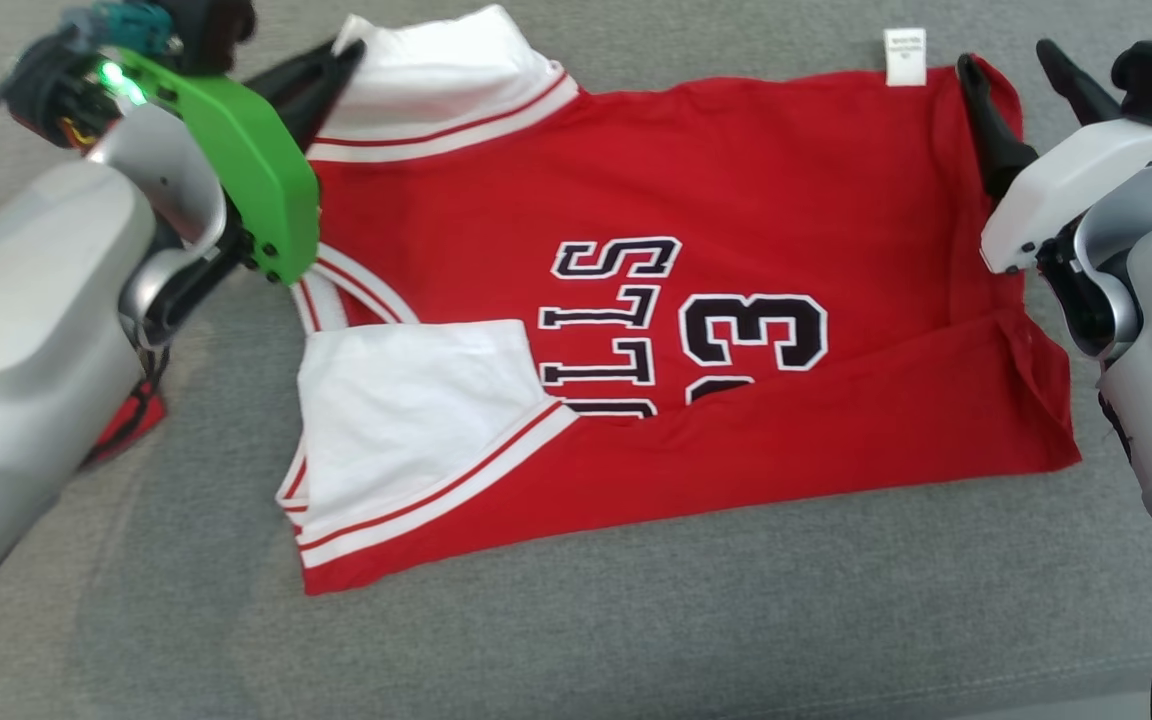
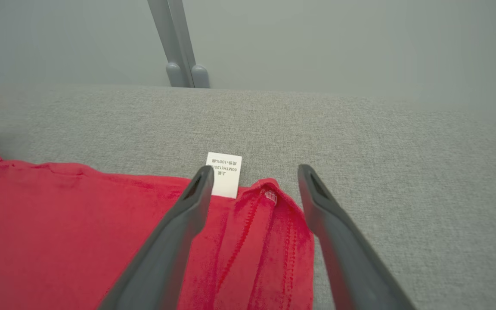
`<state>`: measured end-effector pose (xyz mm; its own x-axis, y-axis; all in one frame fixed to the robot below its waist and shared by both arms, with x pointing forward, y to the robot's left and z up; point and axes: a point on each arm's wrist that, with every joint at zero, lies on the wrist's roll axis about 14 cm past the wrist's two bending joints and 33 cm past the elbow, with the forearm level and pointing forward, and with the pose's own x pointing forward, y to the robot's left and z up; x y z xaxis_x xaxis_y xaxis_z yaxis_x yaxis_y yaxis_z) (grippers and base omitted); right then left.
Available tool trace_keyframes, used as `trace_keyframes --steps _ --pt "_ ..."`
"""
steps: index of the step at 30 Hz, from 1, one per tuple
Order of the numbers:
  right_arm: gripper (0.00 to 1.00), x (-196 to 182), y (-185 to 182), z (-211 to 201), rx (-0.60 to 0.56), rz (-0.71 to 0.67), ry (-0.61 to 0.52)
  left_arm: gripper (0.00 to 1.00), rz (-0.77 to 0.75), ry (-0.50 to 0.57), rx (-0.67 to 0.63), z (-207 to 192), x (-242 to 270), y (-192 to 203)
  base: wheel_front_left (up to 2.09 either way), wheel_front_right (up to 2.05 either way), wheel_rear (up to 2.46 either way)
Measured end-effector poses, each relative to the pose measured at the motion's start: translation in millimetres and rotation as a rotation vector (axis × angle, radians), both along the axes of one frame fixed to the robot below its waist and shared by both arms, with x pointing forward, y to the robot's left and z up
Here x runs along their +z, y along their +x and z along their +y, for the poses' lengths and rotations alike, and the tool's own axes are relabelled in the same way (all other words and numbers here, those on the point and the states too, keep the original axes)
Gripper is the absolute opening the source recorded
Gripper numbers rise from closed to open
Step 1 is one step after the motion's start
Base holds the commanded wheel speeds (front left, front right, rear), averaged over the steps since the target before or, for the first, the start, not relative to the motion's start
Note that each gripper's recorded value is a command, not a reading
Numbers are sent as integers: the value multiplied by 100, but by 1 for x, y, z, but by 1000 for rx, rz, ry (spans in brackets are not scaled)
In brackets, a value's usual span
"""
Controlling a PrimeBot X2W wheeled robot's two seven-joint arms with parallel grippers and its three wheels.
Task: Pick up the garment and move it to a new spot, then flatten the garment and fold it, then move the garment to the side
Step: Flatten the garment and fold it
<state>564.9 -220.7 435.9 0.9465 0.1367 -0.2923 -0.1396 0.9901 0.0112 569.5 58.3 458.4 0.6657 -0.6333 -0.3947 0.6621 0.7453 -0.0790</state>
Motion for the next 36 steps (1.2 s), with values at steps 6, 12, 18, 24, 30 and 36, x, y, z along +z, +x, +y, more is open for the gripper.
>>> trace_keyframes --steps 6,12,18,24,30,36 --pt "100 -6 5 13 39 50 -29 0 -30 -5 8 10 9 -20 0 0 0" --pt "100 -20 13 11 34 101 -54 0 -31 -10 2 11 6 -29 0 0 0" --pt "100 -45 13 -2 3 180 -87 0 -4 -7 -8 10 -8 -31 0 0 0" --pt "100 -48 14 -6 -23 183 -81 0 7 5 -15 10 -13 -31 0 0 0" --pt "100 -47 15 -11 -47 182 -67 0 12 9 -16 10 -15 -29 0 0 0" --pt "51 -50 19 -17 -71 195 -57 0 12 13 -4 13 -19 -22 0 0 0"
